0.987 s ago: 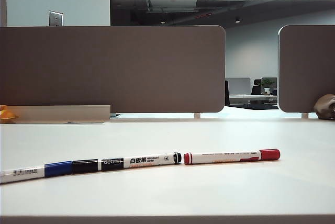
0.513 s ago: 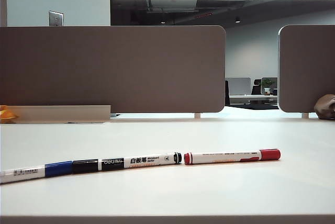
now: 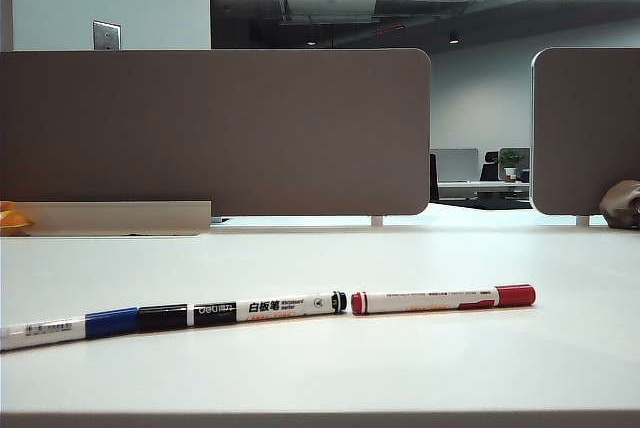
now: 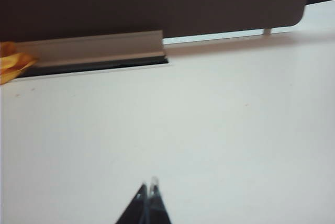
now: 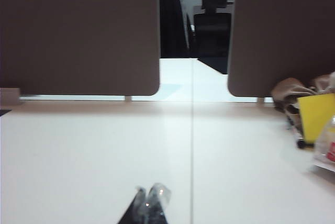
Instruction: Pick up the markers one by one and line them up horizontally in a straight line on the table.
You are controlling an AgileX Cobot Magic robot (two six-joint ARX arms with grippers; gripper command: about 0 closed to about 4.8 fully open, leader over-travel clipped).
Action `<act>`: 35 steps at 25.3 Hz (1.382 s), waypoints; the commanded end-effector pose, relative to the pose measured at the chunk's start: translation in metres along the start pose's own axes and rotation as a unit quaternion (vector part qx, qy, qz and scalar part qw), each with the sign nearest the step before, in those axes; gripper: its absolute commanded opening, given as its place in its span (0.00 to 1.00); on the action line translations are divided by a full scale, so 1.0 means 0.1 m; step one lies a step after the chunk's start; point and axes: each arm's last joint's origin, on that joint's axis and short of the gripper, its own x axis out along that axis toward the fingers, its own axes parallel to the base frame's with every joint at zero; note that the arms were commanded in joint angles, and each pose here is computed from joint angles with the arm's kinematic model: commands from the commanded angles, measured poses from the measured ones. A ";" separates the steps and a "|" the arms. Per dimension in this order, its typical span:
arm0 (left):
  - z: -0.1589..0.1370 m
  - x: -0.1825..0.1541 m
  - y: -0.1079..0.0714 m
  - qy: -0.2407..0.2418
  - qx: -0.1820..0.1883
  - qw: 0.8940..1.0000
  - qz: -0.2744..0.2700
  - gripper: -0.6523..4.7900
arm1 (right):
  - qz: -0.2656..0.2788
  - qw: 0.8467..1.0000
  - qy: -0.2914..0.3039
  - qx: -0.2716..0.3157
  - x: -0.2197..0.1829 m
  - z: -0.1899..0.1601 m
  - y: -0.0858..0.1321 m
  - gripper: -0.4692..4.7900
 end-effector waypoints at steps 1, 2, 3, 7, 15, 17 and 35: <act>-0.01 0.00 0.05 0.004 -0.001 1.000 0.023 0.11 | -0.029 1.000 -0.003 -0.002 0.00 -0.01 -0.06 0.09; -0.01 -0.01 0.06 0.004 -0.001 0.999 0.033 0.11 | -0.043 0.999 -0.003 -0.005 0.00 -0.01 -0.08 0.09; -0.01 -0.01 0.07 0.004 -0.002 0.999 0.035 0.11 | -0.049 0.999 -0.003 -0.005 0.00 -0.01 -0.09 0.09; -0.01 -0.01 0.07 0.004 -0.002 0.999 0.035 0.11 | -0.051 0.999 -0.003 -0.005 0.00 -0.01 -0.10 0.09; -0.01 -0.01 0.07 0.004 -0.002 0.999 0.035 0.11 | -0.050 0.999 -0.003 -0.005 0.00 -0.01 -0.10 0.09; -0.01 -0.01 0.07 0.004 -0.002 0.999 0.035 0.11 | -0.050 0.999 -0.003 -0.005 0.00 -0.01 -0.10 0.09; -0.13 -0.01 0.05 0.067 -0.008 0.997 0.029 0.11 | -0.050 0.989 0.140 0.006 -0.04 -0.29 -0.10 0.09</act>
